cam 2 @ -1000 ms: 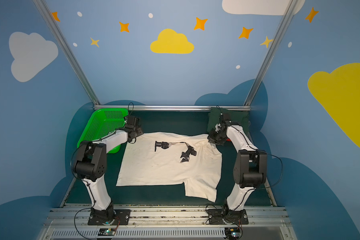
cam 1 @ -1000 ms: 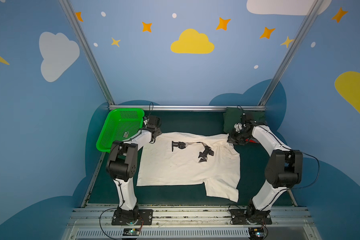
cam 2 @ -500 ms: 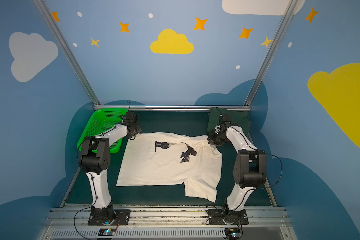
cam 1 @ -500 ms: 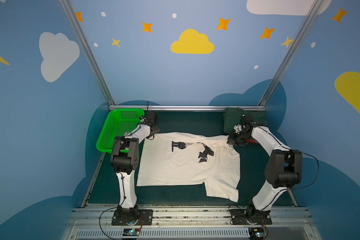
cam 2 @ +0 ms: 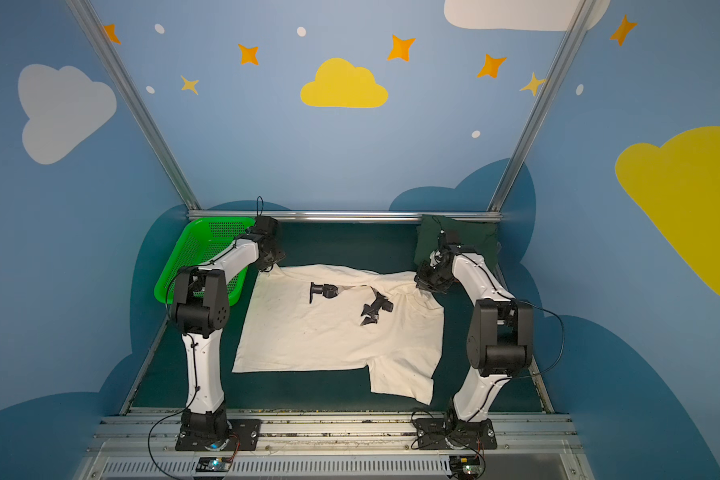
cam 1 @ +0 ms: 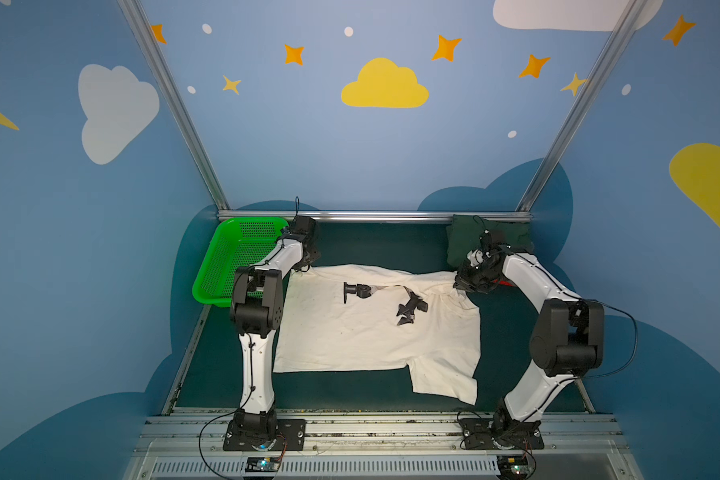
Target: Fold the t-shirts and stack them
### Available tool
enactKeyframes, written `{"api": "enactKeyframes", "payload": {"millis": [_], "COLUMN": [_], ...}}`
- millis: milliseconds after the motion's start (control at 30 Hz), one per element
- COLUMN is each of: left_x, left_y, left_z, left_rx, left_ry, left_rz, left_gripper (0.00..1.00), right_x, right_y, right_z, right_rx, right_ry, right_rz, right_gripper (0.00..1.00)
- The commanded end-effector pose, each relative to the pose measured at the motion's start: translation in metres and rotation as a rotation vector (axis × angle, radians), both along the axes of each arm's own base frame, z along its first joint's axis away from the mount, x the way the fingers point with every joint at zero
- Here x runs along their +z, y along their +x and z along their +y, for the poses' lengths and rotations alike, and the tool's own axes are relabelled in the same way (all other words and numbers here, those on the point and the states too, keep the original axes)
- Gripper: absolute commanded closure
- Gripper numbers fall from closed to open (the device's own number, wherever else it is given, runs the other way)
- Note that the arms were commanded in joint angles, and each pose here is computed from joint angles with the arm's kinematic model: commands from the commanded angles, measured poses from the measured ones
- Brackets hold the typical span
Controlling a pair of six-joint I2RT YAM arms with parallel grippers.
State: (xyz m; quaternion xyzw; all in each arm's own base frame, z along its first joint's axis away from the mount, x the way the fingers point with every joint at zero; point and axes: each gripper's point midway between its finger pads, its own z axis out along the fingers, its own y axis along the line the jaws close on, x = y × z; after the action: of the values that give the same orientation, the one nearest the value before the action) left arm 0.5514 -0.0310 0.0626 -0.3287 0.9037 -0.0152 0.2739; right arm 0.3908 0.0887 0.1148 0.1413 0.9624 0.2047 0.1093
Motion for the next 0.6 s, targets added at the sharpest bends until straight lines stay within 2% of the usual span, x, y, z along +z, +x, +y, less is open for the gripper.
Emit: {"api": "enactKeyframes", "payload": {"millis": [0,233,333,500,567], "left_x": [-0.0097,-0.0153,-0.0166,-0.014,-0.0094], "left_y": [-0.0058,-0.0119,-0.0139,-0.0151,-0.0155], "left_z": [0.006,0.0066,0.0076,0.0065,0.0088], "left_rx": [-0.012,-0.029,-0.038,-0.052,-0.05], "left_ry": [0.034,0.044,0.054,0.054,0.064], "left_rz": [0.077,0.104,0.117,0.122,0.117], "left_gripper": [0.41,0.52,0.64,0.95,0.96], "right_x": [-0.0003,0.0004,-0.0005,0.0003,0.0021], "right_y": [-0.003,-0.0038,-0.0039,-0.003,-0.0024], "right_z": [0.0007,-0.0008,-0.0001,0.0006,0.0009], "right_rx": [0.008,0.005,0.006,0.005,0.004], "right_ry": [0.002,0.0,0.005,0.008,0.012], "right_rz": [0.004,0.001,0.003,0.0,-0.005], "right_gripper": [1.0,1.0,1.0,1.0,1.0]}}
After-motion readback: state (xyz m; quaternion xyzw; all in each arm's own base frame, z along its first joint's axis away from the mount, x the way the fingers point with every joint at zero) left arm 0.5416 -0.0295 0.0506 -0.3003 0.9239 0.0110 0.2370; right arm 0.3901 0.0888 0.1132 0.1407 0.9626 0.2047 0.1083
